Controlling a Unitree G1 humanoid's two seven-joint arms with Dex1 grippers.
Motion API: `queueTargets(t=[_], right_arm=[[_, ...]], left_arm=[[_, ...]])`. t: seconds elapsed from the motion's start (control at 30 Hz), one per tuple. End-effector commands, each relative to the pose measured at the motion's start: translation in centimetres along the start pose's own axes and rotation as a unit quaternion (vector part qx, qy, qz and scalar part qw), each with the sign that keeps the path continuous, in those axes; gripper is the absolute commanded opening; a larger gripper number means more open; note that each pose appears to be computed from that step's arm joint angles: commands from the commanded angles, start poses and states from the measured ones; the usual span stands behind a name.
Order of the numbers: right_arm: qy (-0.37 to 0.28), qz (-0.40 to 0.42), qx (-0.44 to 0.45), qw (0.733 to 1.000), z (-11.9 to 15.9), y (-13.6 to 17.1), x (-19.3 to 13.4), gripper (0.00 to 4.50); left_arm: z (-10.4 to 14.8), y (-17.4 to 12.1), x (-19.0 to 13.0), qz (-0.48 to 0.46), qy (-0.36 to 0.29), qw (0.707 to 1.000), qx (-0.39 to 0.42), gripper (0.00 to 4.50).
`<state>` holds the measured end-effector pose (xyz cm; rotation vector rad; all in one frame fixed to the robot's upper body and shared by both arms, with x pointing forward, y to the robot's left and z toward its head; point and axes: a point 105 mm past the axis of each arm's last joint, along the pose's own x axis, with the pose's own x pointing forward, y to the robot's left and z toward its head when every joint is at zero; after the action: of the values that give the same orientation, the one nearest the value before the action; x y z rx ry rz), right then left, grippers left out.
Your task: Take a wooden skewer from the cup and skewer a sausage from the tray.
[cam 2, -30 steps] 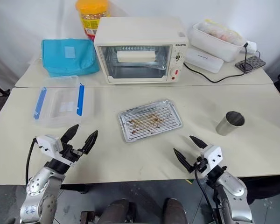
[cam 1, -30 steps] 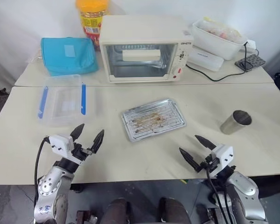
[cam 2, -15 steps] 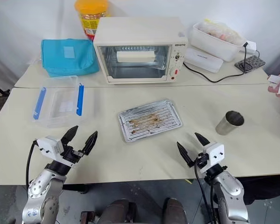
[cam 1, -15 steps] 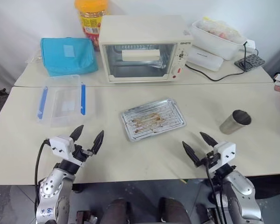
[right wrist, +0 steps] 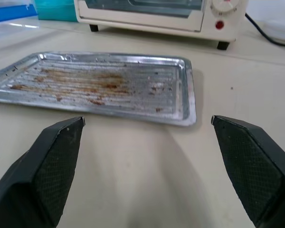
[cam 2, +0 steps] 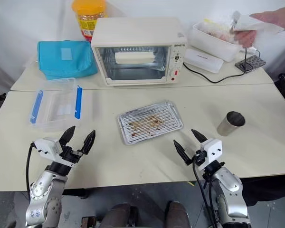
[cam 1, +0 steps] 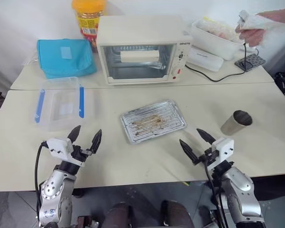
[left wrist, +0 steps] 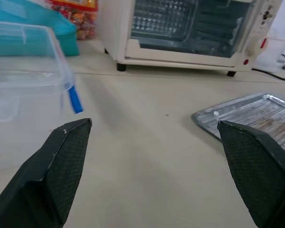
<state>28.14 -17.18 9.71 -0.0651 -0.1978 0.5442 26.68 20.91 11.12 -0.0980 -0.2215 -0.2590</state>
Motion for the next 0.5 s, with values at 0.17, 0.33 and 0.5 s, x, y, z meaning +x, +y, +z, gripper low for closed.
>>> queueTargets(t=[0.17,0.33,0.5], right_arm=[[-0.006,-0.001,-0.009,1.0,0.5,0.1,-0.3,4.47],[-0.009,0.005,-0.006,1.0,0.6,0.5,0.0,4.47],[-0.007,0.014,-0.001,1.0,0.4,1.3,-0.1,4.47]], left_arm=[[0.6,1.1,-1.2,0.027,-0.004,0.999,0.018,4.5],[0.9,1.1,-1.1,0.027,-0.006,0.999,0.02,4.5],[0.9,1.4,-1.1,0.04,-0.003,0.999,0.022,4.5]])
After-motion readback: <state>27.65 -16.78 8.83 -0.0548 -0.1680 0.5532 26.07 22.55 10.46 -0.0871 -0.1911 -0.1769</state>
